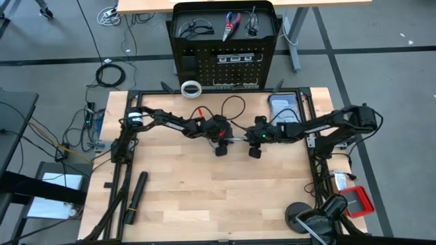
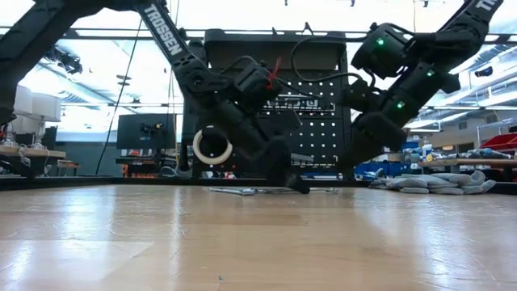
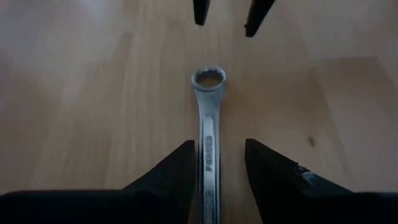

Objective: Hang tools onto peg board
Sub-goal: Hang the right silver wrench on the black pegboard

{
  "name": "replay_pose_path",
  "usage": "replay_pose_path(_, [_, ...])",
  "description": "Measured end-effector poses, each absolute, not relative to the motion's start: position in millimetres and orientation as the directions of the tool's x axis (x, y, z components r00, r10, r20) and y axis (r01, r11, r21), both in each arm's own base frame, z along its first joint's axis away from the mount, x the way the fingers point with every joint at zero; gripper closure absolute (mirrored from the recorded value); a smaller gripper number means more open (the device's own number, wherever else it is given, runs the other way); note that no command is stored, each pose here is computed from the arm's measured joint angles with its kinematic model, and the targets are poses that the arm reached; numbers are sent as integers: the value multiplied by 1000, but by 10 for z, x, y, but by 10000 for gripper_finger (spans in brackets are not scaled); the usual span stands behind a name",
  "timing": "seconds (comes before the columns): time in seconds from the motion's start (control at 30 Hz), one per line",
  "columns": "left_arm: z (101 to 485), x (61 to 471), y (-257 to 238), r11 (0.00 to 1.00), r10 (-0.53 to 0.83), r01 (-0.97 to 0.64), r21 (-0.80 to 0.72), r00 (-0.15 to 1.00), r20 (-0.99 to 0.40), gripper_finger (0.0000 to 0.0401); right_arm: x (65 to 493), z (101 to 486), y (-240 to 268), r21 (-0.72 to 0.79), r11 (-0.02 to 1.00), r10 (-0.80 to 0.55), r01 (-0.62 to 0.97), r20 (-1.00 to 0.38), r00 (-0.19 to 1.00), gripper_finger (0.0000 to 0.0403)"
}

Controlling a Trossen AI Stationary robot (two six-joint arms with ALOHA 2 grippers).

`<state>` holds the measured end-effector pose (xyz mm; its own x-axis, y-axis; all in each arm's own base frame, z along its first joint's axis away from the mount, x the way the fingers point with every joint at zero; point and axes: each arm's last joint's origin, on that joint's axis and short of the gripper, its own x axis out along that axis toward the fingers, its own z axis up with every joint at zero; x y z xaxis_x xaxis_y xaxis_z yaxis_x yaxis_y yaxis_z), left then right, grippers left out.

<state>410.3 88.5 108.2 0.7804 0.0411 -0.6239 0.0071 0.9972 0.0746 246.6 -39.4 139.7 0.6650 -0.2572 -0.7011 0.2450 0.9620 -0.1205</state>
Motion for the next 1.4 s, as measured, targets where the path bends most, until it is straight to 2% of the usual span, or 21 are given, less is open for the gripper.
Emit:
replay_pose_path(0.17, [1028, 4225, 918, 996, 62, -6, 92, 786, -615, 256, 2430, 1394, -370, -108, 962, -253, 250, -693, 675, 285])
replay_pose_path(0.23, [1008, 4239, 920, 995, 70, -12, 97, 784, -617, 270, 2424, 1383, -352, -108, 964, -248, 242, -696, 674, 286])
replay_pose_path(0.3, [1003, 4240, 918, 995, 70, -12, 97, 782, -619, 298, 2432, 1381, -350, -112, 965, -247, 236, -692, 679, 286])
replay_pose_path(0.4, [993, 4232, 916, 995, 70, -12, 96, 772, -632, 368, 2441, 1389, -357, -114, 965, -250, 238, -682, 687, 286])
replay_pose_path(0.43, [992, 4229, 916, 995, 72, -15, 94, 769, -635, 380, 2446, 1396, -364, -117, 964, -252, 237, -676, 693, 286])
replay_pose_path(0.67, [1111, 4236, 940, 994, 90, -31, 102, 762, -642, 382, 2466, 1471, -390, -169, 946, -321, 278, -617, 718, 286])
replay_pose_path(0.9, [1633, 4098, 1096, 989, 118, -39, 139, 779, -616, 399, 2411, 1714, -387, -180, 918, -393, 353, -521, 758, 284])
replay_pose_path(1.23, [1968, 3935, 1205, 993, 76, -4, 122, 800, -595, 401, 2475, 1548, -361, -60, 961, -251, 268, -588, 769, 284])
replay_pose_path(1.4, [2194, 3927, 1193, 992, 38, 28, 124, 867, -496, 401, 2627, 1464, -370, -27, 969, -224, 246, -515, 827, 283])
